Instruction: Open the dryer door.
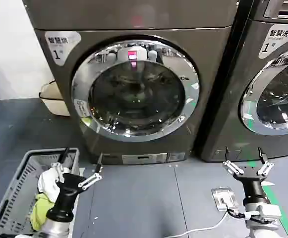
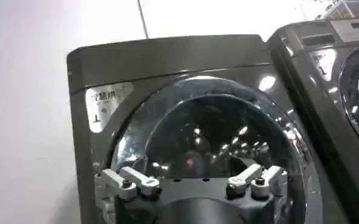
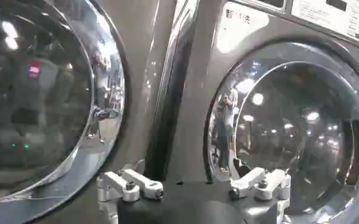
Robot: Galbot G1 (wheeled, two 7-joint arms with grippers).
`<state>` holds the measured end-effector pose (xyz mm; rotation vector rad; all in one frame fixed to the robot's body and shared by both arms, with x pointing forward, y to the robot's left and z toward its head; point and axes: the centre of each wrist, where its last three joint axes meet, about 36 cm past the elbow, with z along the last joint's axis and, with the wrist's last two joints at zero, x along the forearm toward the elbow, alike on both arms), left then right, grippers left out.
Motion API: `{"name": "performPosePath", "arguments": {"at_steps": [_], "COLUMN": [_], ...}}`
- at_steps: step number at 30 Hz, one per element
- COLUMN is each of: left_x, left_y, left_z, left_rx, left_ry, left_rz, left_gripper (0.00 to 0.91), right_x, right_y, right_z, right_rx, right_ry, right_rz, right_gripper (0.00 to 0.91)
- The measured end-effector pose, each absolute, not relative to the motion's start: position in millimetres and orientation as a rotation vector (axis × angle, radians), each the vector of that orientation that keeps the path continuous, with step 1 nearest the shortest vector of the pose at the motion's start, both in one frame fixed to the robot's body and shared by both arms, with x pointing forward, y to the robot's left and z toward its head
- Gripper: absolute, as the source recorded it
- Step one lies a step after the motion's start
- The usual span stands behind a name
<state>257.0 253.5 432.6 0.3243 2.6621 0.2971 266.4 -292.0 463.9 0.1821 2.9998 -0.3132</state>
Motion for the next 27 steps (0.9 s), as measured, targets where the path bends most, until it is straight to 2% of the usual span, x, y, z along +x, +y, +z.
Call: {"name": "performPosePath", "arguments": {"at_steps": [9,27], "left_x": [257,254], "left_y": [253,252], "left_z": [434,437], "left_rx": [0.331,0.343], "left_ry": [2.658,2.657], "left_rz": [0.298,0.304], "left_gripper": [0.907,0.907], "right_x": [280,328], "right_y": [-293,-285], "right_z": [469,492], "right_rx": [0.021,-0.656], "right_ry": [3.006,2.933], "right_rz": [-0.274,-0.184], "right_gripper": [0.907,0.907]}}
